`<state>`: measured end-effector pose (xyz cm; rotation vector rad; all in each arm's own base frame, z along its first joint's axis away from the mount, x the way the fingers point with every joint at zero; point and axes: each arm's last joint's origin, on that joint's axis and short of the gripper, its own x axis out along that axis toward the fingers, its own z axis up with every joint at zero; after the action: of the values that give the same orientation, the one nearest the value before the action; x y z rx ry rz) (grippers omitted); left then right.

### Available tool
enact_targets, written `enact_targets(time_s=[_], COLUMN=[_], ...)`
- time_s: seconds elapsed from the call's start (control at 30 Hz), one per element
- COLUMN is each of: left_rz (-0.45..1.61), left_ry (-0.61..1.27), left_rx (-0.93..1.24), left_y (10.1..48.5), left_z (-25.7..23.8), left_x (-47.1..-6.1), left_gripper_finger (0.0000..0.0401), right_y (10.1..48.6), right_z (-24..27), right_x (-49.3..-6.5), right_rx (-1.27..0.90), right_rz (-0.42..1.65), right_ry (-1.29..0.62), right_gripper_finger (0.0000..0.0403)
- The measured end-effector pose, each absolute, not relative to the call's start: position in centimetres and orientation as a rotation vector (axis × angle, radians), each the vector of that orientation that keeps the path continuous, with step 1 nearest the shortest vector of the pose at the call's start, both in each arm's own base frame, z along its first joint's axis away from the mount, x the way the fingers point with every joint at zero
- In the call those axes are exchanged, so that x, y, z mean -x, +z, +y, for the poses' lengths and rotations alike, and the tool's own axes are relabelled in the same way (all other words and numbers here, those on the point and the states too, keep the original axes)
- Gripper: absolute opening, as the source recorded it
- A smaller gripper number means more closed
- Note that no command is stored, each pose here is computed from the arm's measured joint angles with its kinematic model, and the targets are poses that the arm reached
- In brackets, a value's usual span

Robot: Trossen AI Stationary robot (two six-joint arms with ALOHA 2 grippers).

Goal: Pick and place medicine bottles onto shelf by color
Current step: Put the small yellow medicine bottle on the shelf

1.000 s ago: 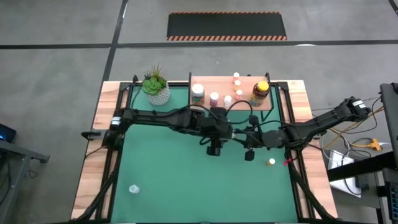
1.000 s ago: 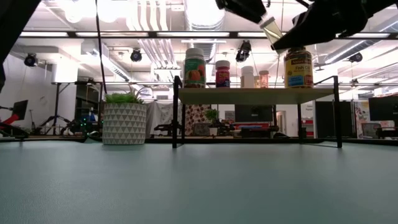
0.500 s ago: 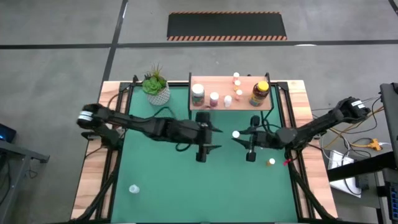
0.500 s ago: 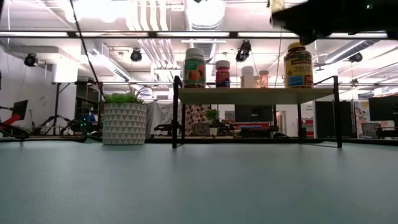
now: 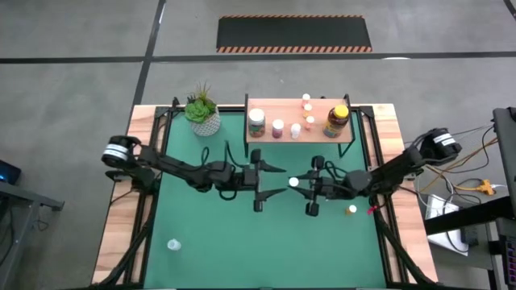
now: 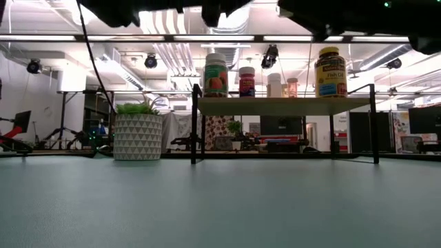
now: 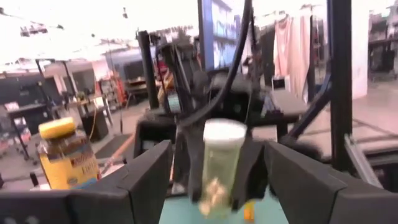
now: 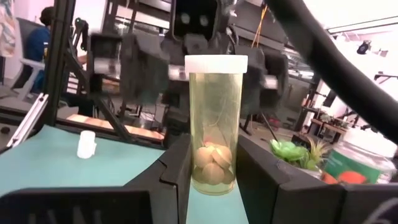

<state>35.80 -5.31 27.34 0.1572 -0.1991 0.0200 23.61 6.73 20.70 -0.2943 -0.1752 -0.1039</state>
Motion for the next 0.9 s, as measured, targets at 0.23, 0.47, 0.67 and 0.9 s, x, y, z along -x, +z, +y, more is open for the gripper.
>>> enact_targets(time_s=[0.23, 0.47, 0.67, 0.9], left_rz=[-0.181, -0.164, -0.173, -0.185], left_ry=[0.022, 0.009, 0.001, 0.004], left_rx=[-0.161, -0.164, -0.164, -0.161], left_y=[26.6, 25.7, 25.5, 26.0], left_z=[-5.2, -5.4, -5.4, -5.2], left_x=[-36.0, -37.1, -37.5, -37.4], left_gripper_finger=[0.0239, 0.0239, 0.0239, 0.0209], right_y=[21.0, 21.5, 21.3, 21.1], right_z=[7.0, 7.0, 7.0, 7.0], right_x=[-24.5, -24.4, -24.4, -24.5], right_rx=[0.287, 0.258, 0.261, 0.265], right_rz=[-0.179, -0.201, -0.192, -0.185], right_ry=[-0.104, -0.107, -0.106, -0.106], right_gripper_finger=[0.0095, 0.0095, 0.0095, 0.0095])
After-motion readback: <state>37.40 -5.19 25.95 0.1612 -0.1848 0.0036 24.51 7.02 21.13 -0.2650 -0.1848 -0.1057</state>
